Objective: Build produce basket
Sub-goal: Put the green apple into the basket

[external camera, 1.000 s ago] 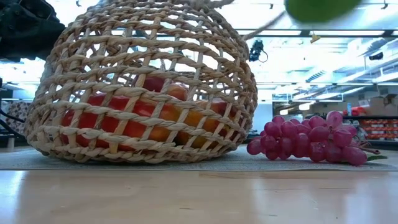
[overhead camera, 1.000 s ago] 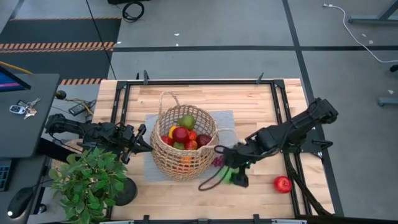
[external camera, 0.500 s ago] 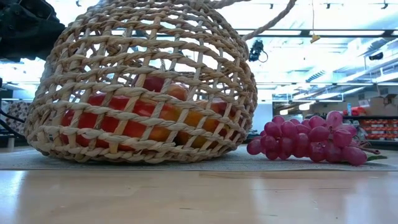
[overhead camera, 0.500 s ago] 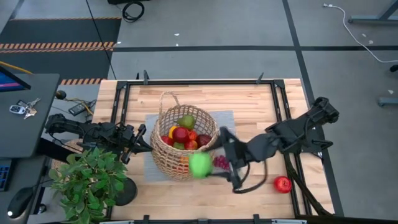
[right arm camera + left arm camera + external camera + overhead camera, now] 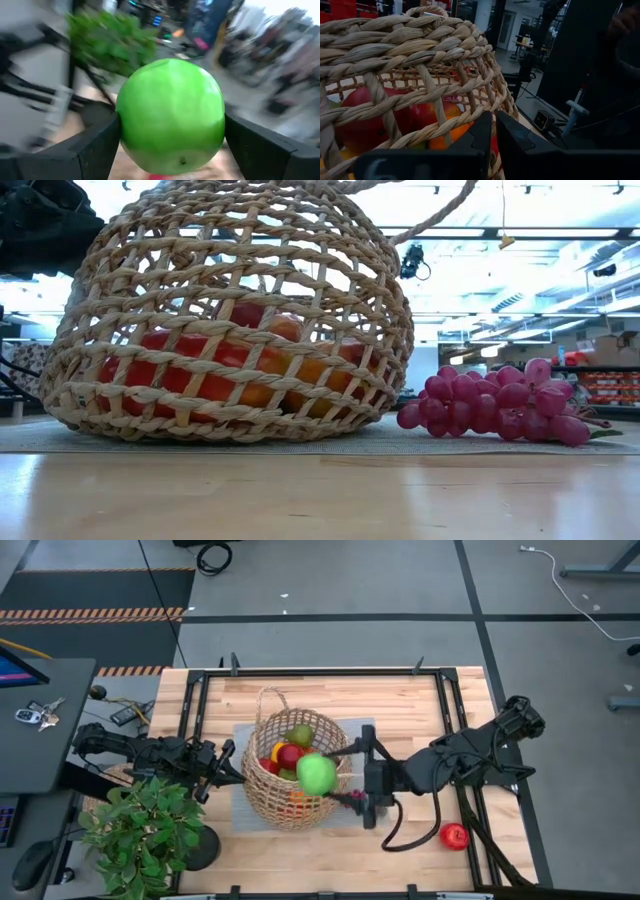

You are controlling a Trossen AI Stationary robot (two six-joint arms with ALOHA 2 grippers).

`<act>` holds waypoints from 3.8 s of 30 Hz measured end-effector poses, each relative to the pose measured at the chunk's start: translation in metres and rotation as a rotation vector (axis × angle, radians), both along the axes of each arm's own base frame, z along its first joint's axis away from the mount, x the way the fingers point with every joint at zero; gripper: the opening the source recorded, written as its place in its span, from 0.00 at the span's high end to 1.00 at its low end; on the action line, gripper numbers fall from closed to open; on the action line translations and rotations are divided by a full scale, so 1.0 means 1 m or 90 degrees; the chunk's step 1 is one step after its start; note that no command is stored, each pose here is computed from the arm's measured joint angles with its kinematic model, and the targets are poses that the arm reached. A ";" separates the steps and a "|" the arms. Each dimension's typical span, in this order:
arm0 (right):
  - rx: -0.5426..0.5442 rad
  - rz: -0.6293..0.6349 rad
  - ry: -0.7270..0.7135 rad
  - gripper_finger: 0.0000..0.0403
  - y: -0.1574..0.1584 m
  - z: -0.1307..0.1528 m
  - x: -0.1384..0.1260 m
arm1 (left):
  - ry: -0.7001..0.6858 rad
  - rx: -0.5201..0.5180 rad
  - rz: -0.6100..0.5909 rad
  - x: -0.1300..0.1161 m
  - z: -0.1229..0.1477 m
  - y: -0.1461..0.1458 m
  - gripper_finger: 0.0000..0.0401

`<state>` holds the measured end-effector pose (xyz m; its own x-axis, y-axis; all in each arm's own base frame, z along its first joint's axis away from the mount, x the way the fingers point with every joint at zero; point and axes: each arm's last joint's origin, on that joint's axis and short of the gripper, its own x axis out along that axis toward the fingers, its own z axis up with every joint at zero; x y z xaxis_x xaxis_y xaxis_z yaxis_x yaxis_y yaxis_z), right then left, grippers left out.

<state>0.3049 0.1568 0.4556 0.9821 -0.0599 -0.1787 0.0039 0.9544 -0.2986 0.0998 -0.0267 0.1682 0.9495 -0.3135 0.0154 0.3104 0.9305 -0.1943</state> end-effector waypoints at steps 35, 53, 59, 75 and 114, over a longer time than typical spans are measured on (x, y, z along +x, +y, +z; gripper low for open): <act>-0.568 0.009 0.092 0.14 -0.032 -0.010 0.026 | 0.000 0.000 0.000 0.000 0.000 0.000 0.92; 0.426 -0.205 -0.045 0.14 -0.079 -0.011 0.041 | 0.000 0.000 0.000 0.000 0.000 0.000 0.92; 0.387 -0.184 -0.029 0.14 -0.083 -0.012 0.043 | 0.000 0.000 0.000 0.000 0.000 0.000 0.92; 0.345 -0.257 0.197 0.14 -0.115 -0.077 0.077 | 0.003 0.001 0.000 0.000 0.000 0.000 0.92; 0.266 -0.167 0.478 0.02 -0.160 -0.173 0.125 | 0.008 0.002 0.000 0.001 -0.001 0.000 0.92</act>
